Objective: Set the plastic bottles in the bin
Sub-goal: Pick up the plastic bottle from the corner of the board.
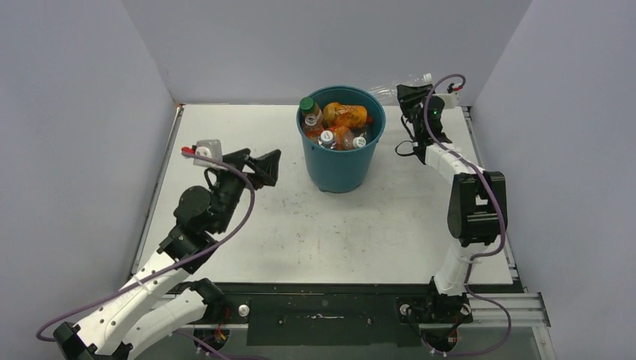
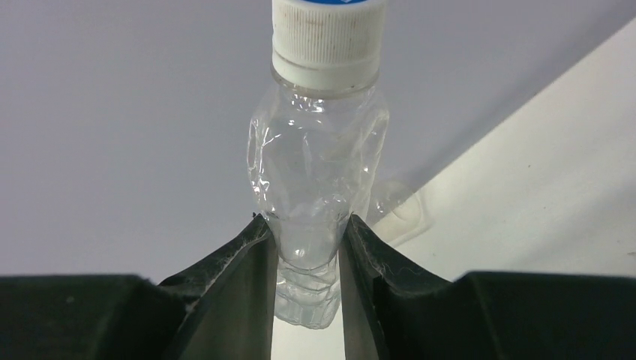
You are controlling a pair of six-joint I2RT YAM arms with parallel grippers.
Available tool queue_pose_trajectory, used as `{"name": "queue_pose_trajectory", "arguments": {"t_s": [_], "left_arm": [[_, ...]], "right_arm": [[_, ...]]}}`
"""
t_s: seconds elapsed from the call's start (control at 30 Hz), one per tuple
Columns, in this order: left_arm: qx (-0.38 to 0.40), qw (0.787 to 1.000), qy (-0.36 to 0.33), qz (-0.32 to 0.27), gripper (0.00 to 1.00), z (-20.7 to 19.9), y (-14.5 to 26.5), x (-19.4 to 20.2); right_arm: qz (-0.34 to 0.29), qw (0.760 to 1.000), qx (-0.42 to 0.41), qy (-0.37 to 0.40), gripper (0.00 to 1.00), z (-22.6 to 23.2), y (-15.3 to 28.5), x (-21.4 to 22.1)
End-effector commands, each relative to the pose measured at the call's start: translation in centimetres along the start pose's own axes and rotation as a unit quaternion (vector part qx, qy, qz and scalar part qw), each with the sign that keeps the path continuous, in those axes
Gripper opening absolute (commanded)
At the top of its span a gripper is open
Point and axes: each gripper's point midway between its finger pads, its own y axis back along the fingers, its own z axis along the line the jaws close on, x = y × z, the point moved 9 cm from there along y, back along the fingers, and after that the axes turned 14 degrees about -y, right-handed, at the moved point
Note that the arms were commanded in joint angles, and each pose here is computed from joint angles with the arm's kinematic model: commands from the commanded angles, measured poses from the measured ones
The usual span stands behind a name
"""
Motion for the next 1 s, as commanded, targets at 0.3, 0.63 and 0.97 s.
{"name": "queue_pose_trajectory", "arguments": {"t_s": [0.3,0.63,0.97], "left_arm": [[0.026,0.987,0.04,0.156,0.96,-1.8,-7.4,-4.3],[-0.017,0.959,-0.002,0.283,0.8,-1.3,-11.5,-1.2],[-0.028,0.958,-0.015,0.286,0.76,-1.4,-13.8,-0.5]], "right_arm": [[-0.096,0.97,-0.032,0.223,0.05,10.2,10.3,-2.8],[-0.11,0.958,-0.025,0.262,0.05,11.8,14.9,-3.7],[-0.101,0.958,-0.03,0.267,0.05,11.5,16.7,-3.7]]}}
